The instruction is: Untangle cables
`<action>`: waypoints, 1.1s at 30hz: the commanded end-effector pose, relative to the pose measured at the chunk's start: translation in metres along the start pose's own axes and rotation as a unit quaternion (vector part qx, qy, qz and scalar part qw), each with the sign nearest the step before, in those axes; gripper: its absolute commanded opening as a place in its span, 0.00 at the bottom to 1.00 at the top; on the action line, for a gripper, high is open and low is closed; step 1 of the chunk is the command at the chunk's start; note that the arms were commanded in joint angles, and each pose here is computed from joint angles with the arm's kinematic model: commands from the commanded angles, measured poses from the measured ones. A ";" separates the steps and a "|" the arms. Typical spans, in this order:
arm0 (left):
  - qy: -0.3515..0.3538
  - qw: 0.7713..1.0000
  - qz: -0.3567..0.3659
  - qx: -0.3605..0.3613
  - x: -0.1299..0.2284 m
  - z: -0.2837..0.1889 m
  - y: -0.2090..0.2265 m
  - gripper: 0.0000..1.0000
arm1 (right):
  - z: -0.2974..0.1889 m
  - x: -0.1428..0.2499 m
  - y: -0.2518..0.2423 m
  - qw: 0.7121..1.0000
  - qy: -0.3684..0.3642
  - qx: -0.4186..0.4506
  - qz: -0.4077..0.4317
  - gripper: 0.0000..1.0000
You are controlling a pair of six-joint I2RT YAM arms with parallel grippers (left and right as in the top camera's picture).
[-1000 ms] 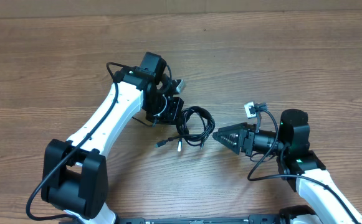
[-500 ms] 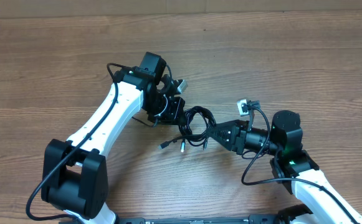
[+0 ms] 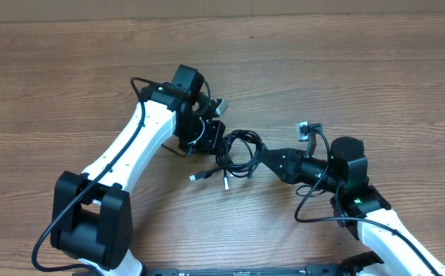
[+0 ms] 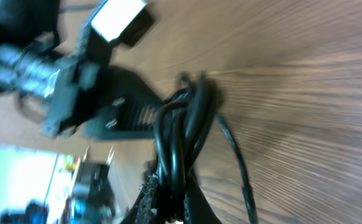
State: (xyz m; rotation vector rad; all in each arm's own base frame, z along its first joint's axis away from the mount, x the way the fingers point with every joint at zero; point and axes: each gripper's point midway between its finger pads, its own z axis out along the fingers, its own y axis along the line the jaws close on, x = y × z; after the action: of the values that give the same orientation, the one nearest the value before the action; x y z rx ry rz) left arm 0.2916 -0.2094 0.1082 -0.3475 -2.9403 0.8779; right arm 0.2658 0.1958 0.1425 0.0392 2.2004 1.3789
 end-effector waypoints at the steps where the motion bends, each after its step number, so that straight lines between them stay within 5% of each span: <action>1: -0.008 1.000 0.004 0.009 0.000 -0.015 -0.004 0.04 | -0.005 -0.032 -0.025 0.993 -0.085 0.077 0.038 0.04; 8: 0.012 0.989 0.048 0.140 0.013 -0.029 -0.040 0.04 | -0.019 -0.046 -0.063 0.972 -0.146 0.177 0.054 0.04; 19: -0.001 0.979 0.055 0.195 0.014 -0.050 -0.037 0.04 | -0.061 -0.052 -0.123 0.907 -0.222 0.351 0.070 0.04; 26: -0.025 0.981 0.029 0.193 0.005 -0.062 -0.018 0.04 | -0.074 -0.056 -0.132 0.887 -0.242 0.387 0.064 0.04; 33: -0.042 0.982 0.020 0.185 -0.003 -0.066 -0.008 0.04 | -0.049 -0.038 -0.117 0.927 -0.176 0.323 0.078 0.04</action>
State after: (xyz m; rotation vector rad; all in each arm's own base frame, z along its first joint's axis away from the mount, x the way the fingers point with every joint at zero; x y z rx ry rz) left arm 0.2919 -0.1829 0.1542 -0.3009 -2.7151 1.4033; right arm 0.3063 0.0743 0.0730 0.6958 2.2347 0.4935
